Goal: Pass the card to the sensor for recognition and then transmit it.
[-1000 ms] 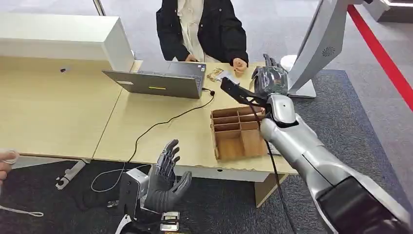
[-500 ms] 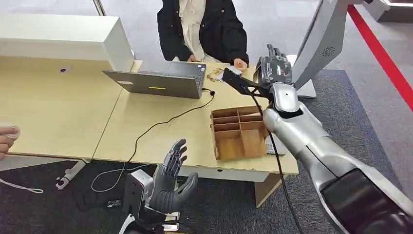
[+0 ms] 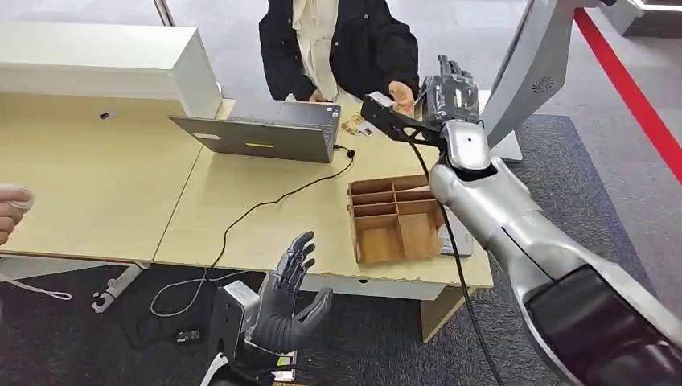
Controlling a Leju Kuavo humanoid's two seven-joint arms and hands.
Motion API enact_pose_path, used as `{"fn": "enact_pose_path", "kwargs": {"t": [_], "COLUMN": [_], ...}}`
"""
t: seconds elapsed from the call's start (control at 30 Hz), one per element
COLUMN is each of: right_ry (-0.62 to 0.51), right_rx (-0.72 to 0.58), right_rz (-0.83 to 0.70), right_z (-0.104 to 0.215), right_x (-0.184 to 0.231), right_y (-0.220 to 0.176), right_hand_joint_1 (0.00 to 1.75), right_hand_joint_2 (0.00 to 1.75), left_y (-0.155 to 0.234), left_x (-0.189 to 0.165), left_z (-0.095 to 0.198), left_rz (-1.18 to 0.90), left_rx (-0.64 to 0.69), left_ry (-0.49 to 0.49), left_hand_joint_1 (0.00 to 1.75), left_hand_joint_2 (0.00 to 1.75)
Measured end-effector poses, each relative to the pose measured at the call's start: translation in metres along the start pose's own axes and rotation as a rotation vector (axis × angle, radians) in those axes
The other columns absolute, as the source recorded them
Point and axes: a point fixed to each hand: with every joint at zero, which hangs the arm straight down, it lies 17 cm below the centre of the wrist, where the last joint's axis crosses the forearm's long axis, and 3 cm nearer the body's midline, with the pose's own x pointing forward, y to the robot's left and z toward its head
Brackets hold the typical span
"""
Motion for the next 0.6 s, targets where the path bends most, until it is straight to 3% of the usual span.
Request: {"fn": "enact_pose_path", "kwargs": {"t": [0.3,0.6], "right_ry": [0.016,0.066], "right_rx": [-0.006,0.031], "right_rz": [0.002,0.008], "right_z": [-0.002,-0.002], "right_x": [0.008,-0.01], "right_y": [-0.008,0.005], "right_hand_joint_1": [1.75,1.75], "right_hand_joint_2": [1.75,1.75], "left_y": [0.001,0.0], "left_x": [-0.003,-0.008], "left_z": [0.0,0.001], "left_rz": [-0.005,0.007], "left_rx": [0.002,-0.001], "left_ry": [0.006,0.022], "left_hand_joint_1": [0.0,0.0], "left_hand_joint_2": [1.75,1.75]}}
